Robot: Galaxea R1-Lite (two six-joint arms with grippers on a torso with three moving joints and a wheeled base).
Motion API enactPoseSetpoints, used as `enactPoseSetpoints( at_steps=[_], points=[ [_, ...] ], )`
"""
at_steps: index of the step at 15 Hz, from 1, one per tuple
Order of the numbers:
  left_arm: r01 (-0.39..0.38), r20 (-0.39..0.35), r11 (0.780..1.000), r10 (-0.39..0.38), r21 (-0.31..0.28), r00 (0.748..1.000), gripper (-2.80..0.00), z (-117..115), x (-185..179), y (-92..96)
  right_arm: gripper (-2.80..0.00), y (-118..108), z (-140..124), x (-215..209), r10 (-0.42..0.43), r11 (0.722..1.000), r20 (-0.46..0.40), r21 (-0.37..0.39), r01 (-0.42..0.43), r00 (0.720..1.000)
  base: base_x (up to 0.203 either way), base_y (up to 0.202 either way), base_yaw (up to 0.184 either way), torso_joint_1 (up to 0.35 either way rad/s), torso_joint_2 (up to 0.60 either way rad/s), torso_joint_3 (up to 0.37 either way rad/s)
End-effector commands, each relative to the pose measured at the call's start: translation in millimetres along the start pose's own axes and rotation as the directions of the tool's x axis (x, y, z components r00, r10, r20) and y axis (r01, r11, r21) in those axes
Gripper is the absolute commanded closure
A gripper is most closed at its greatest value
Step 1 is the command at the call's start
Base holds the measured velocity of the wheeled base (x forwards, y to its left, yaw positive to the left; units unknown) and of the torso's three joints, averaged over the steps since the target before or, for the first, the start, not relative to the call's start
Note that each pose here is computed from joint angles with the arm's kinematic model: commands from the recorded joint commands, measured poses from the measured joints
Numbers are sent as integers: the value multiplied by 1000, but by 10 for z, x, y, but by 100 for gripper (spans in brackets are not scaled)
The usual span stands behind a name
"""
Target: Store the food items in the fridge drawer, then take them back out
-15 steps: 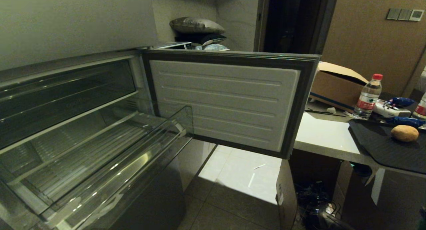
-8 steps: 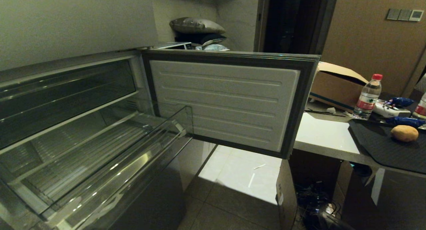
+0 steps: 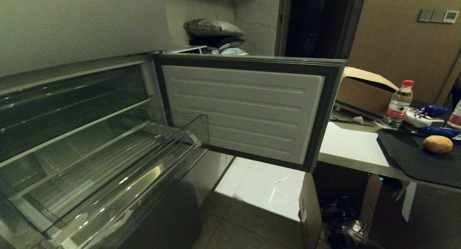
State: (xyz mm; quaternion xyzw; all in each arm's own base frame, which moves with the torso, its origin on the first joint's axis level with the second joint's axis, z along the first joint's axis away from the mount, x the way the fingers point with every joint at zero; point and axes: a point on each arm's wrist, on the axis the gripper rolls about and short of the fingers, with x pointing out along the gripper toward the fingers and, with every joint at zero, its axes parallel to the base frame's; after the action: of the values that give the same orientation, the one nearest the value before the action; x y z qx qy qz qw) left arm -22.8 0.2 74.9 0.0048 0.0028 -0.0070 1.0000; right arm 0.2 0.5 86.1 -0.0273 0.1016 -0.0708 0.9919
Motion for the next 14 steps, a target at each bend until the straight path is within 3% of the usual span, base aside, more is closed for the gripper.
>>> enactPoseSetpoints(
  at_steps=[1, 4, 8, 10, 14],
  points=[
    [0, -2, 1000, 0, 1, 1000, 0, 0, 1, 0, 0, 6, -81, 22, 50, 999, -32, -7, -51, 998, 0, 0, 0, 0, 0, 0],
    [0, -2, 1000, 0, 0, 1000, 0, 0, 1, 0, 0, 4, -87, -4, 115, 993, 6, -18, -115, 993, 0, 0, 0, 0, 0, 0],
    [0, -2, 1000, 0, 0, 1000, 0, 0, 1, 0, 0, -12, -127, -128, 148, 988, 177, -72, -137, 973, 0, 0, 0, 0, 0, 0],
    [0, -2, 1000, 0, 0, 1000, 0, 0, 1, 0, 0, -20, -155, -183, 142, 990, 255, -48, -134, 957, 0, 0, 0, 0, 0, 0],
    [0, -1, 1000, 0, -4, 1000, 0, 1, 1, 0, 0, -25, -153, -180, 122, 991, 253, 23, -132, 960, 0, 0, 0, 0, 0, 0]
  ],
)
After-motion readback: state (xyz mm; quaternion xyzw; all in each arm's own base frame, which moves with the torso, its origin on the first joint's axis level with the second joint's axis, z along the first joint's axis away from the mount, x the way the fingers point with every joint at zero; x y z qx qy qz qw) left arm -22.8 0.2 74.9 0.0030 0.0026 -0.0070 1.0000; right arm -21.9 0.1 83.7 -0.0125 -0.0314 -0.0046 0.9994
